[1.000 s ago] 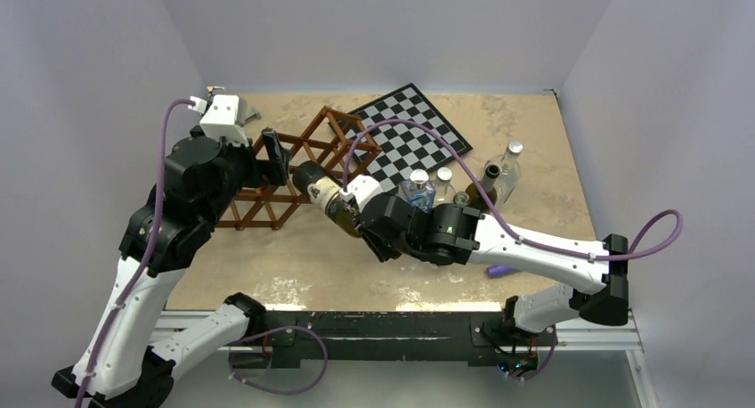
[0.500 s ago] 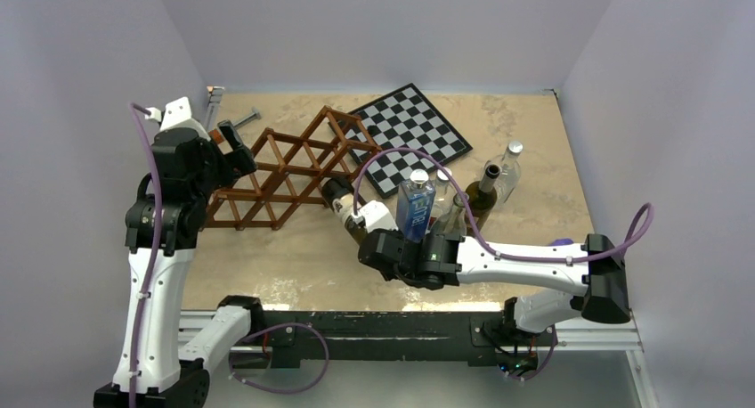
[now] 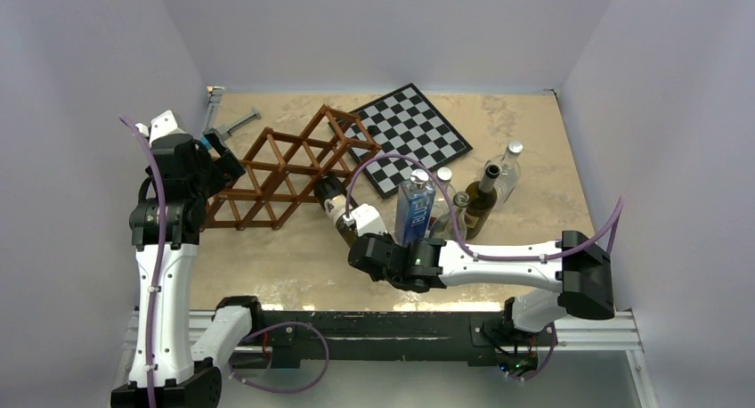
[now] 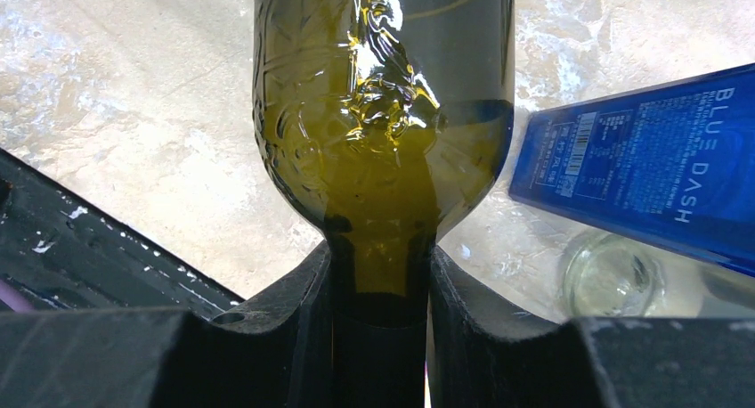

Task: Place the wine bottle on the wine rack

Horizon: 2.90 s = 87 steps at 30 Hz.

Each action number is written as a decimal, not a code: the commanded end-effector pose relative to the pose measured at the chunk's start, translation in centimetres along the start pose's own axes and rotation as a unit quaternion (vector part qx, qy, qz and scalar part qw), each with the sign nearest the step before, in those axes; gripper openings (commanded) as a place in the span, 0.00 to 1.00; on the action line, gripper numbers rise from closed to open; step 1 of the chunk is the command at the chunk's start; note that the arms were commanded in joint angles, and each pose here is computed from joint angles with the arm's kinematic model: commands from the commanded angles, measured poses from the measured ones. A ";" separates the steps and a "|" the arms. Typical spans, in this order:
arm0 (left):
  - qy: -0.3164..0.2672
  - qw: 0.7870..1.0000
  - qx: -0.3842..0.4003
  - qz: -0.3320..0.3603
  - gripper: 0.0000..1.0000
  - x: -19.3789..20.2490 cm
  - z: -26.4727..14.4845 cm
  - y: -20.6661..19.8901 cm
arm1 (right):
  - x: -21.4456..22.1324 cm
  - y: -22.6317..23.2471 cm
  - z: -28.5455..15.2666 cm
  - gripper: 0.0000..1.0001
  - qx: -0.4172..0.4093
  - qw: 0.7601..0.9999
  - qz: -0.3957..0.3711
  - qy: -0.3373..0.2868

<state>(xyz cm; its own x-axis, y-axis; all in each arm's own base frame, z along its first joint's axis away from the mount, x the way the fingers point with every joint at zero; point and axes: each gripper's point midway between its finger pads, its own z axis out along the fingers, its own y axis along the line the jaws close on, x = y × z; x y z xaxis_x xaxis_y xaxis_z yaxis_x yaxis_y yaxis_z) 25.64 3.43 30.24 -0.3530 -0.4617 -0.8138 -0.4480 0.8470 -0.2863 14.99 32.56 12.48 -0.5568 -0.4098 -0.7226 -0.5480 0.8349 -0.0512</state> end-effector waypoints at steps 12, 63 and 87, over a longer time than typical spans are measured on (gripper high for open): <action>0.029 0.996 -0.067 -0.043 0.95 3.0 2.9 3.3 | -4.8 2.7 1.5 0.00 -0.026 0.994 0.045 -0.099; 0.088 0.991 -0.104 -0.009 0.43 8.2 4.4 6.0 | -14.1 0.2 10.1 0.00 0.049 0.976 -0.008 -0.214; 0.111 0.990 -0.087 -0.006 0.17 9.4 5.1 5.5 | -16.3 0.3 13.8 0.00 0.079 0.981 -0.005 -0.176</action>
<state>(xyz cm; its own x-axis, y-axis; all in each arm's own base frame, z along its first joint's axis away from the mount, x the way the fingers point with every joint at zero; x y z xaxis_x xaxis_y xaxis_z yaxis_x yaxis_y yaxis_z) 25.72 6.20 22.73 -0.3527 -0.5263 -0.7737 -0.5859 0.7689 -0.2559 29.50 41.76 7.58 -0.3683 -0.4998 -0.7839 -0.5207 0.8094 -0.2715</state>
